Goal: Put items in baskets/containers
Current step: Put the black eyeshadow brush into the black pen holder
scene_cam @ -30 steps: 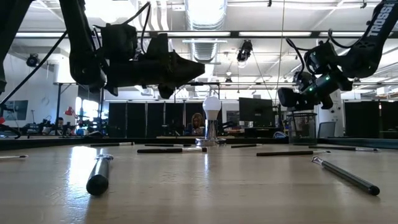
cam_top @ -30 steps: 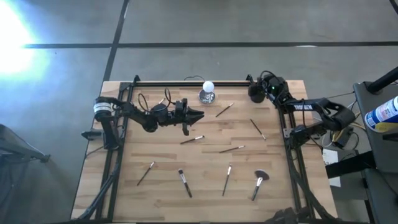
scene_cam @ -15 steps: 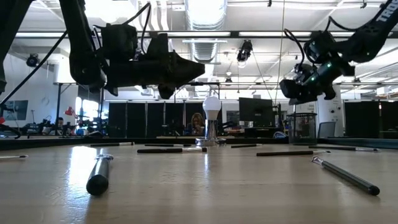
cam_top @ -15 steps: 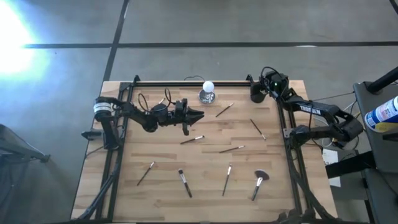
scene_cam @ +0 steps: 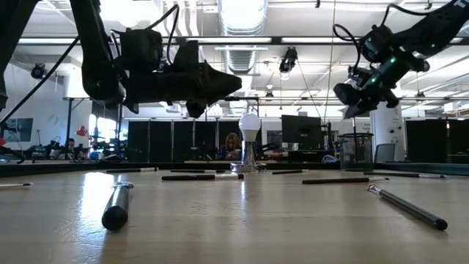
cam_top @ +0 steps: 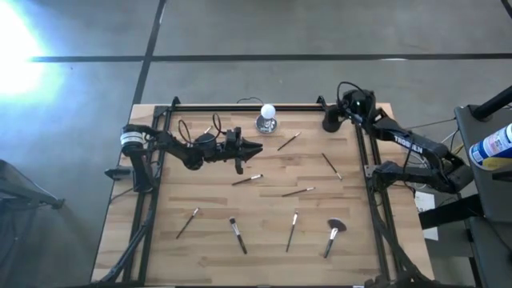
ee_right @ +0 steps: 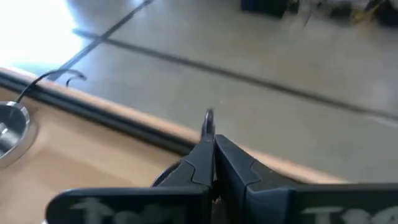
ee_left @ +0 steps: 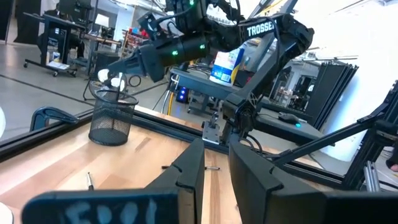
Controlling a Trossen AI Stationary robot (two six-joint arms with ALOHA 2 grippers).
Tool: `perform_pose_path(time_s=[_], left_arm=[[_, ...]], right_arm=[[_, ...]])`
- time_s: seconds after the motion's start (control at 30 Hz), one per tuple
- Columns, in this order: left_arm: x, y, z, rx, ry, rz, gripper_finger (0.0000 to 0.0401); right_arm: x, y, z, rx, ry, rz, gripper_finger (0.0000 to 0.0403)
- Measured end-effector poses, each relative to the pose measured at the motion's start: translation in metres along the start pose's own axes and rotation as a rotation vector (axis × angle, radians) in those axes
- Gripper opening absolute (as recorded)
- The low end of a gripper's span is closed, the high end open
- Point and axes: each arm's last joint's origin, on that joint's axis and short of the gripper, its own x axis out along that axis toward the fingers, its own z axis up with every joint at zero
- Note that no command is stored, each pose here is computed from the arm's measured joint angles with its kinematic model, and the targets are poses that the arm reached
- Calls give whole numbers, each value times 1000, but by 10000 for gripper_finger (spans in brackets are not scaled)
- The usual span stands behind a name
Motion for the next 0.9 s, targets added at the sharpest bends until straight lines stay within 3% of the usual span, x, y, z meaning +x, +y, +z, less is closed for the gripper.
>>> perform_pose_path(time_s=[0.13,0.37,0.6,0.9], left_arm=[[0,0,0,-1,0,0,69],[0,0,0,-18,-1,0,69],[0,0,0,-26,1,-3,69],[0,1,-2,-38,26,6,69]], right_arm=[[2,0,11,35,112,7,8],[28,4,28,-17,298,-12,8],[58,8,33,-46,372,-22,12],[60,9,43,-47,349,-20,83]])
